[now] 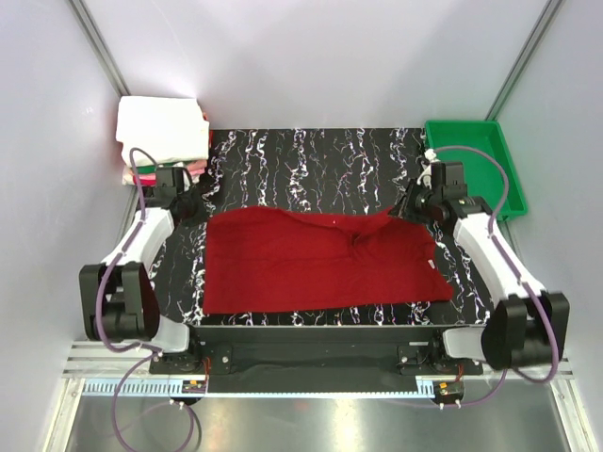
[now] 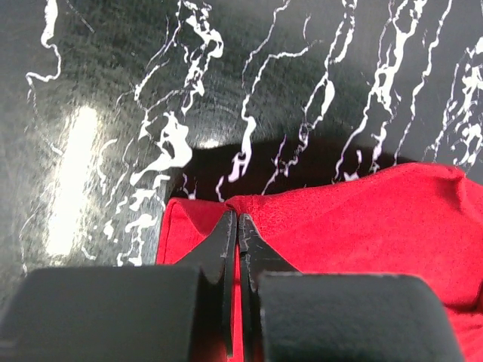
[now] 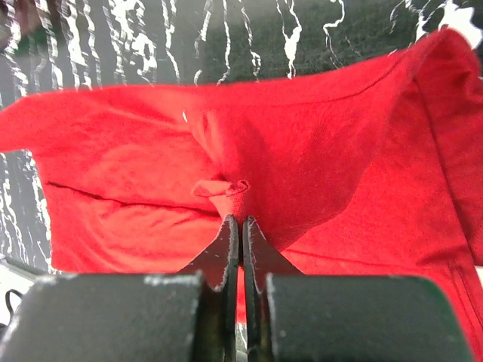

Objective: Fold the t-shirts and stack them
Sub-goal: Fold the tshirt

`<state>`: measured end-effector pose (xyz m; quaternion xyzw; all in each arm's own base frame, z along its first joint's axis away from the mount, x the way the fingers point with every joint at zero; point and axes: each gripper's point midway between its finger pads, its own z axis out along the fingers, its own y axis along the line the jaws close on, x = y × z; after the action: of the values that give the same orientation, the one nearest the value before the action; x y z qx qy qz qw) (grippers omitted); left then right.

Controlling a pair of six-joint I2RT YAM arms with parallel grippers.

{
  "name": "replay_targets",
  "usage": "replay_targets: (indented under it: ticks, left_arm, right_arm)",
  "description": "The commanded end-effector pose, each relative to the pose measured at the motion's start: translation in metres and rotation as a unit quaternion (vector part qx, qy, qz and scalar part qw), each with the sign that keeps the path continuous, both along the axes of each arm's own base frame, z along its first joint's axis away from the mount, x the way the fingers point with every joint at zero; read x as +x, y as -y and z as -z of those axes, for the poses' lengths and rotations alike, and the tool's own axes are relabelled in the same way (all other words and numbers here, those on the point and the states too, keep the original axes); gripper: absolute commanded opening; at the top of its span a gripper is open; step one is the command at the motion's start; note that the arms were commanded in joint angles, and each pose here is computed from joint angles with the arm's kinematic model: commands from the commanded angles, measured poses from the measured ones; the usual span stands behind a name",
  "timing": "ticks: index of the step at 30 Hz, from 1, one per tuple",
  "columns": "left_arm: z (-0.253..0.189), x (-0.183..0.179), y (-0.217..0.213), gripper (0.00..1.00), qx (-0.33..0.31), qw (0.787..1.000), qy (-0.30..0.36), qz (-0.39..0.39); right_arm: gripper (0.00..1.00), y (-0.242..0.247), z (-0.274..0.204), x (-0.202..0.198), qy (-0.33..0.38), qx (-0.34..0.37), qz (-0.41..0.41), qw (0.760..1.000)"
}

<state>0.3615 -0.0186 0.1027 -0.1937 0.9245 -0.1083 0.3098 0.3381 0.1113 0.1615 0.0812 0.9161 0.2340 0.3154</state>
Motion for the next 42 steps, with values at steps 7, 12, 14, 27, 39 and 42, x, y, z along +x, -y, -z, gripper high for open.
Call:
replay_targets:
  ticks: [7,12,14,27,39,42]
  left_arm:
    - [-0.02,-0.02,0.001,0.0,0.012,0.999,0.03,0.019]
    - [-0.018,-0.034,-0.001,0.0,0.019,0.999,0.028,0.015]
    - [-0.016,-0.039,-0.002,0.0,0.023,0.999,0.023,0.014]
    - [-0.002,-0.064,-0.01,0.0,0.044,0.998,-0.036,0.014]
    - [-0.043,-0.072,-0.027,0.66,0.085,0.996,0.019,-0.022]
    - [-0.051,-0.062,-0.011,0.65,0.052,0.998,0.045,0.007]
  right_arm:
    - [0.0,0.011,-0.03,-0.049,0.037,0.004,0.029,0.999]
    - [0.0,0.02,-0.019,-0.077,0.008,-0.006,0.054,0.998]
    - [0.0,0.025,-0.017,-0.086,0.006,-0.009,0.066,0.998]
    - [0.0,0.043,0.018,-0.141,-0.104,0.031,0.233,0.966]
    - [0.99,0.052,0.02,-0.143,-0.054,0.07,0.293,0.952]
    - [0.95,0.03,0.024,-0.13,-0.065,0.103,0.245,0.962]
